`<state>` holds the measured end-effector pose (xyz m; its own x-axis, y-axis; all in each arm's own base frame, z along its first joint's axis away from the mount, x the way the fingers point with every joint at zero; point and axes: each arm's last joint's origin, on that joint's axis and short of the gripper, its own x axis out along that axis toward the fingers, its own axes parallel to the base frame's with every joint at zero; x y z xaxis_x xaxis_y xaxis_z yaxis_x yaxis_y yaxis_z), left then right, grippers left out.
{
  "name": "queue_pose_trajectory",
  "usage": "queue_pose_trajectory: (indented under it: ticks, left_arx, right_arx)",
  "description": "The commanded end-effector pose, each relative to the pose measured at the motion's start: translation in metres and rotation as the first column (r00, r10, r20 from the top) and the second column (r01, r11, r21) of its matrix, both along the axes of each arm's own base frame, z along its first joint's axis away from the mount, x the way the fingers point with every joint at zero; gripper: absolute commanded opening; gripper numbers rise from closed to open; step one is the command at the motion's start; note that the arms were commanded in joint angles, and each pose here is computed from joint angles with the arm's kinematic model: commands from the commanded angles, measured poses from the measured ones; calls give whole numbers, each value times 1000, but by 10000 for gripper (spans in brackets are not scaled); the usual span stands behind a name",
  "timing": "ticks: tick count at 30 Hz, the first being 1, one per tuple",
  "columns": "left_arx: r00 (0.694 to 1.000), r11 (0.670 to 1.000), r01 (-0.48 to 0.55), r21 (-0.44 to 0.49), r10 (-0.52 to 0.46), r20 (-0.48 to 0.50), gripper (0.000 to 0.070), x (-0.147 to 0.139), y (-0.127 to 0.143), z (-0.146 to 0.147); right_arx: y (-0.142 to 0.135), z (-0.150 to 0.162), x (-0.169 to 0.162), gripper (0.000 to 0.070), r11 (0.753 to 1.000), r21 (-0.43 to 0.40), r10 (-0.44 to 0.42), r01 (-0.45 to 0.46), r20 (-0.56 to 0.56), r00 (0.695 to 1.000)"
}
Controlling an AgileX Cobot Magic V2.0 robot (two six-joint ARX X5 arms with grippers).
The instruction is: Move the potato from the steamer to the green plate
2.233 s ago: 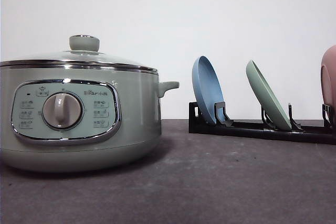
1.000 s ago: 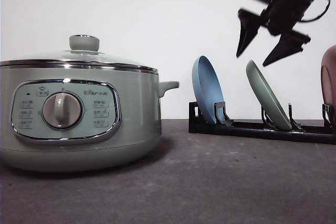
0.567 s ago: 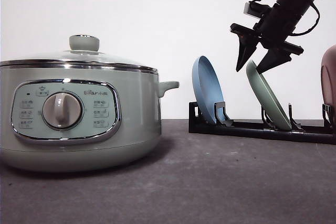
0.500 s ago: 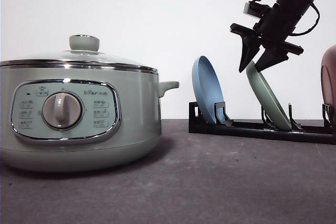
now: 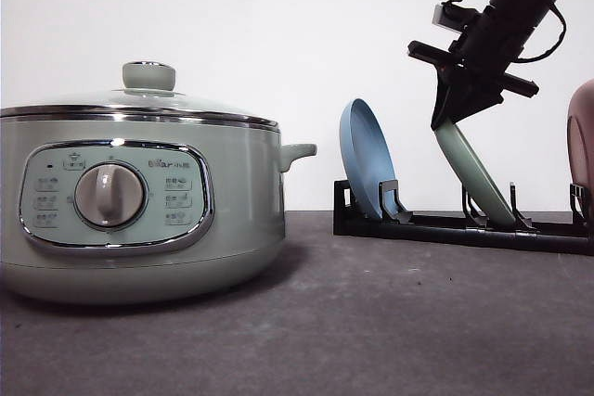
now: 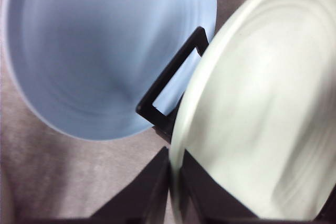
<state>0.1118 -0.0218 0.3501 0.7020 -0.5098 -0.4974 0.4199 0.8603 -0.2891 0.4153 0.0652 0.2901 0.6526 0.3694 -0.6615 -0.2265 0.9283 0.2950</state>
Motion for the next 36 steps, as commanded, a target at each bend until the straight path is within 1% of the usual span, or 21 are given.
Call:
queue_pose_trajectory:
  ticks: [1, 8, 13, 17, 21, 24, 27, 30, 32, 36]
  left_arx:
    - [999, 1000, 8, 0, -8, 33, 515, 0, 0, 8]
    - [999, 1000, 8, 0, -8, 33, 515, 0, 0, 8]
    - [999, 1000, 8, 0, -8, 33, 515, 0, 0, 8]
    - [999, 1000, 9, 0, -9, 34, 515, 0, 0, 8]
    - [999, 1000, 9, 0, -9, 34, 515, 0, 0, 8]
    - [999, 1000, 9, 0, -9, 35, 515, 0, 0, 8]
    - [999, 1000, 9, 0, -9, 36, 515, 0, 0, 8]
    - [999, 1000, 9, 0, -9, 39, 515, 0, 0, 8]
    - [999, 1000, 9, 0, -9, 41, 515, 0, 0, 8]
    - [999, 1000, 9, 0, -9, 41, 515, 0, 0, 8]
  right_arx:
    - [1, 25, -5, 4, 1000, 14, 1, -2, 77, 997]
    - [0, 73, -40, 4, 999, 21, 22, -26, 172, 985]
    - [3, 105, -76, 4, 997, -11, 75, -74, 214, 974]
    - [8, 120, -108, 4, 991, -51, 131, -123, 194, 972]
    - [18, 128, -141, 4, 972, -128, 213, -195, 140, 967]
    - [29, 127, -163, 4, 944, -215, 271, -252, 63, 961]
    - [45, 121, -182, 4, 900, -287, 332, -327, -34, 943]
    - [67, 112, -198, 3, 847, -343, 394, -407, -109, 913]
    - [82, 103, -209, 3, 804, -382, 433, -456, -150, 889]
    - [108, 75, -228, 3, 726, -448, 469, -522, -232, 852]
